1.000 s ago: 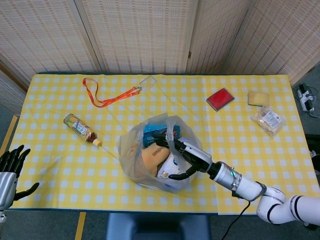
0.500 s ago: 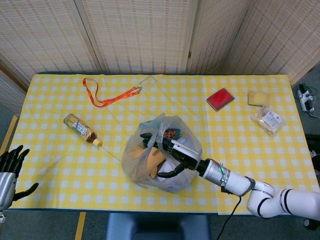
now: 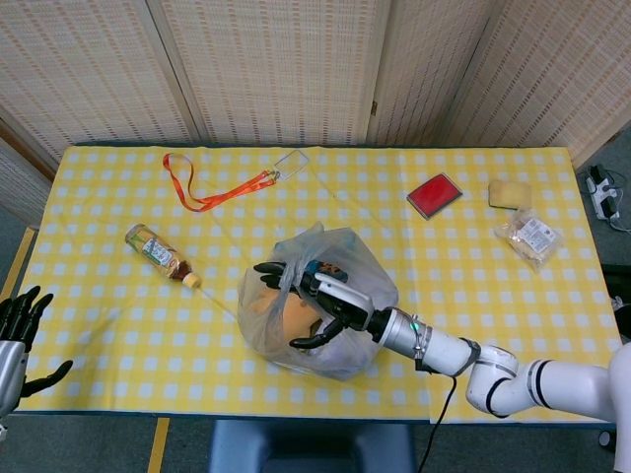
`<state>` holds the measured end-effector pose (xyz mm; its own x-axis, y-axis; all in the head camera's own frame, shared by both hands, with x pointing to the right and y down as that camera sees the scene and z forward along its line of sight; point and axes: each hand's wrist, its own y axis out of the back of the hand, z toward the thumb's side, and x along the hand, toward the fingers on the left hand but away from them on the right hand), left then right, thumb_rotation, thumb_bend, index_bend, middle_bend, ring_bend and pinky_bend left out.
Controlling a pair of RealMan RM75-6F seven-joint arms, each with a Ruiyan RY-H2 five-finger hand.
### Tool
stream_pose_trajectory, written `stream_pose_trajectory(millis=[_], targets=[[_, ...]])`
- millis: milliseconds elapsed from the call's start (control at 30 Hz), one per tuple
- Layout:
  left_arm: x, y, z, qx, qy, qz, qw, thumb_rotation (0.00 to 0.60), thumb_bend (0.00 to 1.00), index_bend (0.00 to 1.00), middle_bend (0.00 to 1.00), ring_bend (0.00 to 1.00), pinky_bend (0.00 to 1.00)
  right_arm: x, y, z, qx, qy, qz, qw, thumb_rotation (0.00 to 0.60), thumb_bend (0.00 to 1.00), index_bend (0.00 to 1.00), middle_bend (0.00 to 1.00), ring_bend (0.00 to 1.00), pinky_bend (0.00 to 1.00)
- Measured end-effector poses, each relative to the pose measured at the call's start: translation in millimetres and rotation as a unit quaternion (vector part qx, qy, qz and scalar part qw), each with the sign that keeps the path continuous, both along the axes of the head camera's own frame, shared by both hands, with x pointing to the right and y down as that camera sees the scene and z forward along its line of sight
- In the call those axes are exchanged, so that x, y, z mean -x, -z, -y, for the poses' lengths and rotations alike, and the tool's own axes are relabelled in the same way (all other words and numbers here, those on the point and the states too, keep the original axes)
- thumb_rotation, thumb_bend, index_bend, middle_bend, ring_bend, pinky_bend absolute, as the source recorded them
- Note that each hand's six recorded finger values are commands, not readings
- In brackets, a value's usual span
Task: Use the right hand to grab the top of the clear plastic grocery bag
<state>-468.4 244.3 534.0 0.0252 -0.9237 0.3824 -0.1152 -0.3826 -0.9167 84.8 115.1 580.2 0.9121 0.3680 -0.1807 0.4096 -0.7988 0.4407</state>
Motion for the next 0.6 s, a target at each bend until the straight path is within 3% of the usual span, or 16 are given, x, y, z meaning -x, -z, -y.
stream_pose_trajectory(millis=[600], targets=[[1.2,2.0,-0.7,-0.001,0.001,-0.002,1.0000,0.600,0.21,0.00,0.02,0.00,0.00,26.0,-4.8,11.3,0.021,0.003,0.061,0.9979,0.600,0.26,0.00,0.00,0.07,0.00]])
